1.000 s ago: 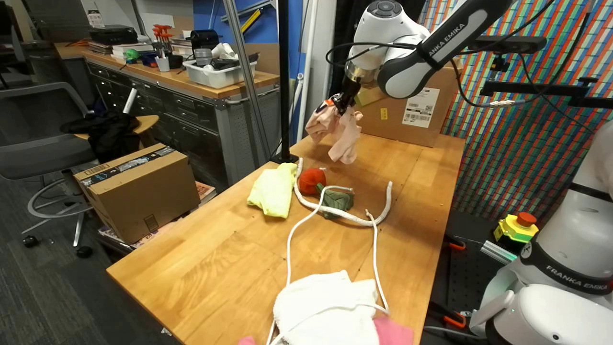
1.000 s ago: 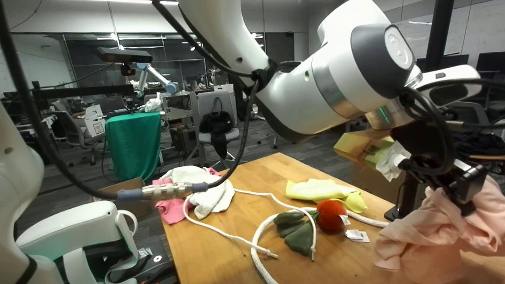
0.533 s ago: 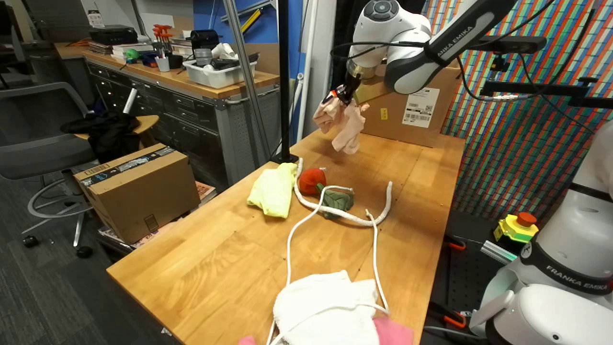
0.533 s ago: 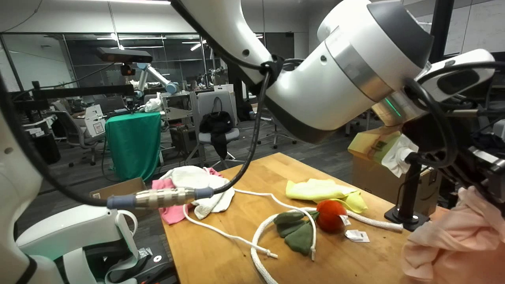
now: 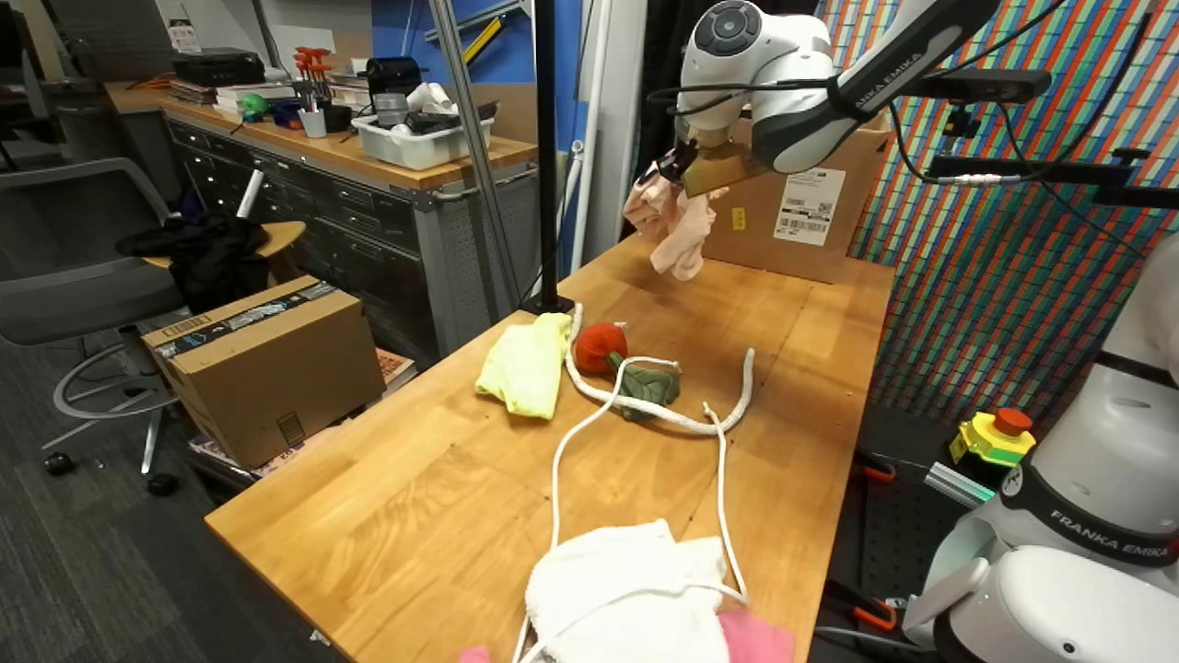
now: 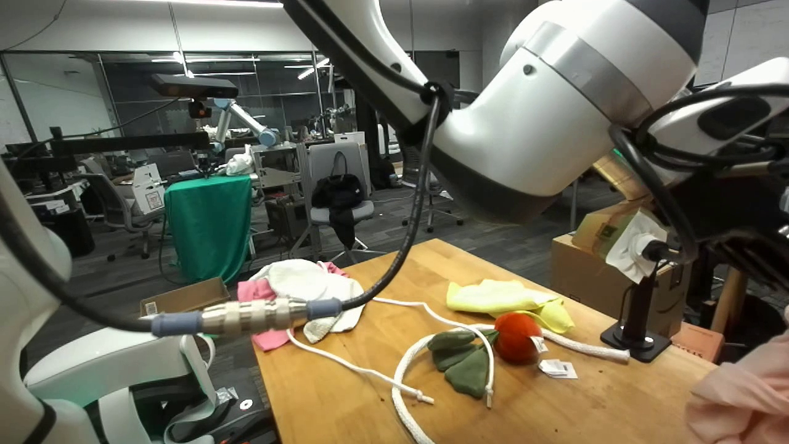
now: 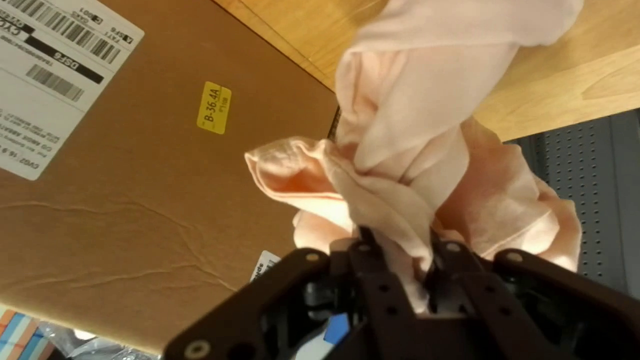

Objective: Separate all the items on the table.

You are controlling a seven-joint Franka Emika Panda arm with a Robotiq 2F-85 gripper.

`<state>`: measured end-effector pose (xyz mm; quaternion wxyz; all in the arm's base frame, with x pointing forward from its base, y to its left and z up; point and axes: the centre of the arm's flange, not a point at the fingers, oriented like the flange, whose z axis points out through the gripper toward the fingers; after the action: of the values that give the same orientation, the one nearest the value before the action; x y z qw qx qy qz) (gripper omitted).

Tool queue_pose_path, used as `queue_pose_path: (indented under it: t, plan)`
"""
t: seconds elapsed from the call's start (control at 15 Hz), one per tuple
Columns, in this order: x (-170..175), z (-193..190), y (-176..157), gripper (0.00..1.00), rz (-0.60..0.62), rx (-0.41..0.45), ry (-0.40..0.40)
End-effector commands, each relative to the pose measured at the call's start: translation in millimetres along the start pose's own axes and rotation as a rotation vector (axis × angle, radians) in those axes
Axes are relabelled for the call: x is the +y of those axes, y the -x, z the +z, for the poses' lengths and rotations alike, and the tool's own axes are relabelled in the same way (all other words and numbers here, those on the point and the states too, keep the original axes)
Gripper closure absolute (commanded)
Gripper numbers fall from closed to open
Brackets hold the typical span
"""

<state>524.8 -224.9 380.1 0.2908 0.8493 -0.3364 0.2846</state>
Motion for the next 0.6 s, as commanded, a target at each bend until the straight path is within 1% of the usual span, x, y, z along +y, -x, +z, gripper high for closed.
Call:
queue_pose_path:
  t: [0.0,0.27,0.4,0.47,0.53]
  plan:
    - [3,-6,-9,0.49,0.053,0.07,0.053]
    - [1,-8,-6,0.18,0.039,0.081,0.084]
    - [-2,-12,-1,0.04,0.01,0.06,0.068]
    - [-6,-17,5,0.0,-0.017,0.039,0.039]
    - [-10,-23,11,0.0,-0.051,0.014,0.003]
